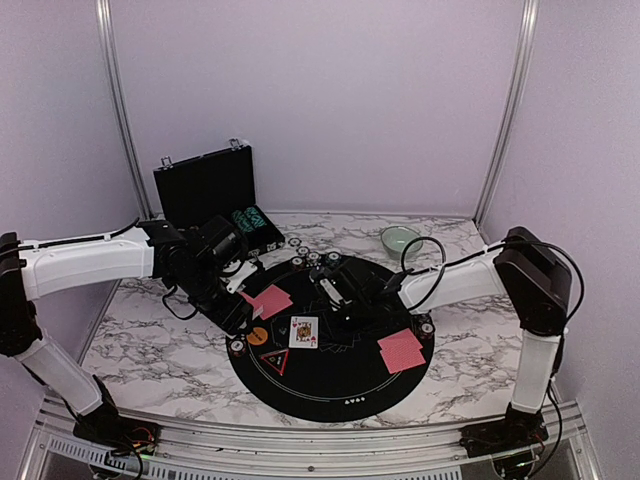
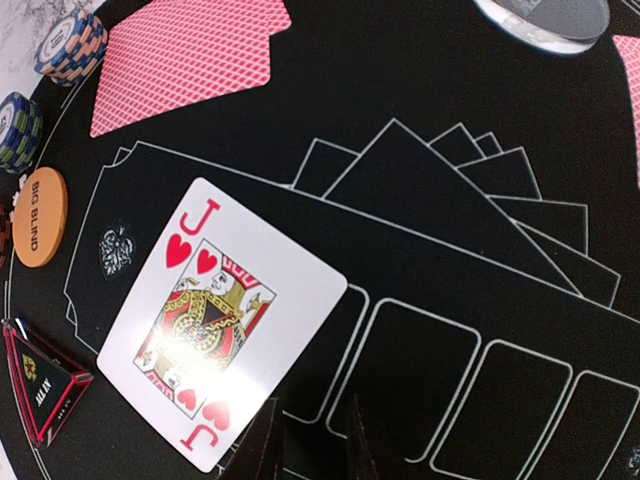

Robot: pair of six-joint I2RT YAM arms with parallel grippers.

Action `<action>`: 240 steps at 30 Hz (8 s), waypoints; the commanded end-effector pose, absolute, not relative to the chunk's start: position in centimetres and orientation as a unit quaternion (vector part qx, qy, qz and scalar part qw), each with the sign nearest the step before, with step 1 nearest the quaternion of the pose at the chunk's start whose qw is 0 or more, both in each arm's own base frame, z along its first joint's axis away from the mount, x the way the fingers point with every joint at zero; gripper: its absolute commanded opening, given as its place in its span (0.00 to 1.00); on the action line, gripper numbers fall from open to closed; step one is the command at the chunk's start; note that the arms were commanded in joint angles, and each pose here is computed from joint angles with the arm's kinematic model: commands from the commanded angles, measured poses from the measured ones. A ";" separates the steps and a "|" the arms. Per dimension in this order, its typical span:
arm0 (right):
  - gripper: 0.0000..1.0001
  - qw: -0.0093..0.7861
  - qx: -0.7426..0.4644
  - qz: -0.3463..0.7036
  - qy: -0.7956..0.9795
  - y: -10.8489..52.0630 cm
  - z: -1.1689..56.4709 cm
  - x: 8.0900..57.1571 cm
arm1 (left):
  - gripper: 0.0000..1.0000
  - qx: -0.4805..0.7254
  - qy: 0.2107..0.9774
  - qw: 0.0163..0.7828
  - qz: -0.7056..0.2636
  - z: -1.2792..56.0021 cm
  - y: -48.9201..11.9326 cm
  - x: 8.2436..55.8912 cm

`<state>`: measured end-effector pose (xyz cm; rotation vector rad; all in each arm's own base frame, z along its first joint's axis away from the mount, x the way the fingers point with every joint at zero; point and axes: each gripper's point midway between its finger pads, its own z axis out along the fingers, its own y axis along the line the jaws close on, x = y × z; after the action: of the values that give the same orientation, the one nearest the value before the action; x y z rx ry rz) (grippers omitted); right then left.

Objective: Distribute texas hold em gaming equipment

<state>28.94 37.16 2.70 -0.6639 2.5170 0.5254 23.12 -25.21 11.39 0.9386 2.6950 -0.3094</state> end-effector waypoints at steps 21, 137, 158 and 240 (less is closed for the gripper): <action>0.08 0.223 -0.283 0.163 0.919 40.5 1.7 27.4 | 0.50 0.328 0.924 0.159 -0.118 13.1 -25.8 23.9; 0.61 0.064 -0.168 0.595 0.783 43.9 14.0 25.8 | 0.50 0.420 0.888 0.155 -0.105 14.6 -31.9 22.2; 0.58 0.070 -0.164 0.595 0.784 43.2 14.4 25.9 | 0.50 0.418 0.889 0.157 -0.103 14.5 -31.7 22.1; 0.00 0.103 -0.147 0.629 0.756 39.7 19.3 27.0 | 0.50 0.391 0.902 0.158 -0.096 13.2 -29.6 22.4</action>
<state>26.32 40.81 17.45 -0.4174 2.2966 1.8623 22.00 -29.91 11.73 1.1713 2.6144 -0.2435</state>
